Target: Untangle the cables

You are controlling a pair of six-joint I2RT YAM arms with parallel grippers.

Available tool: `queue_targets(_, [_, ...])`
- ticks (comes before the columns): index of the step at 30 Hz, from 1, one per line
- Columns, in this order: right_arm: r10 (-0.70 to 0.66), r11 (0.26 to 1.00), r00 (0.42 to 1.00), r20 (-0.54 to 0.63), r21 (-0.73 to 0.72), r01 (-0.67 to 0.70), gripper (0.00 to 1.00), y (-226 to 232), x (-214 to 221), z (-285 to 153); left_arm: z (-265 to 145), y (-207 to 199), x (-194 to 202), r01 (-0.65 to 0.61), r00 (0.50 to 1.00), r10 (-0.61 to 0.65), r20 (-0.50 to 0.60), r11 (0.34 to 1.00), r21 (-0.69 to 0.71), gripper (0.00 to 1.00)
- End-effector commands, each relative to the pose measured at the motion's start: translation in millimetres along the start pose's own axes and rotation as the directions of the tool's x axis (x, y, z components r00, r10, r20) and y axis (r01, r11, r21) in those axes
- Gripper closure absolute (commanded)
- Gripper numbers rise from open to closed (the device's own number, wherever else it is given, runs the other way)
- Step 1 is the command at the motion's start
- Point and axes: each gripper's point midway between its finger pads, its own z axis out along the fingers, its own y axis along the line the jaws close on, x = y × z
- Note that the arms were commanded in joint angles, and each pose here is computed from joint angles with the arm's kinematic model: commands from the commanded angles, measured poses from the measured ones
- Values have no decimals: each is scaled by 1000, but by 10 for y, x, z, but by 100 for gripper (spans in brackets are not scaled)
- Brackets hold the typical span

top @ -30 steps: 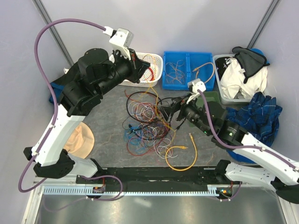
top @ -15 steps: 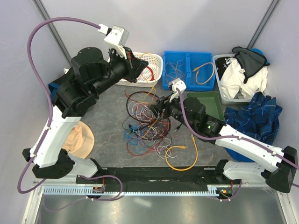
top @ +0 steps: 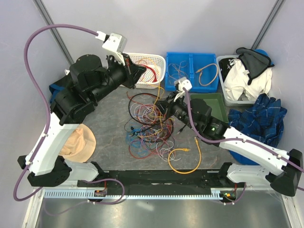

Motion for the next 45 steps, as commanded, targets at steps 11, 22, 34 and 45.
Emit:
queue_targets(11, [-66,992,969,237,120,39,100,112,-1656,-639,129,218,877,161,987,-160,8,985,-61,98])
queue_targets(22, [-7,999,994,109,-37,11,93,265,-1043,-583,129,36,625,175,984,-176,35,984,23,98])
queue_targets(34, [46,984,995,92,-174,-30,49,483,-875,-527,230,-8,660,177,984,-177,11,984,37,98])
queue_targets(45, [14,996,991,131,-94,-1,41,225,-778,-771,88,34,217,111,990,-111,92,994,7,98])
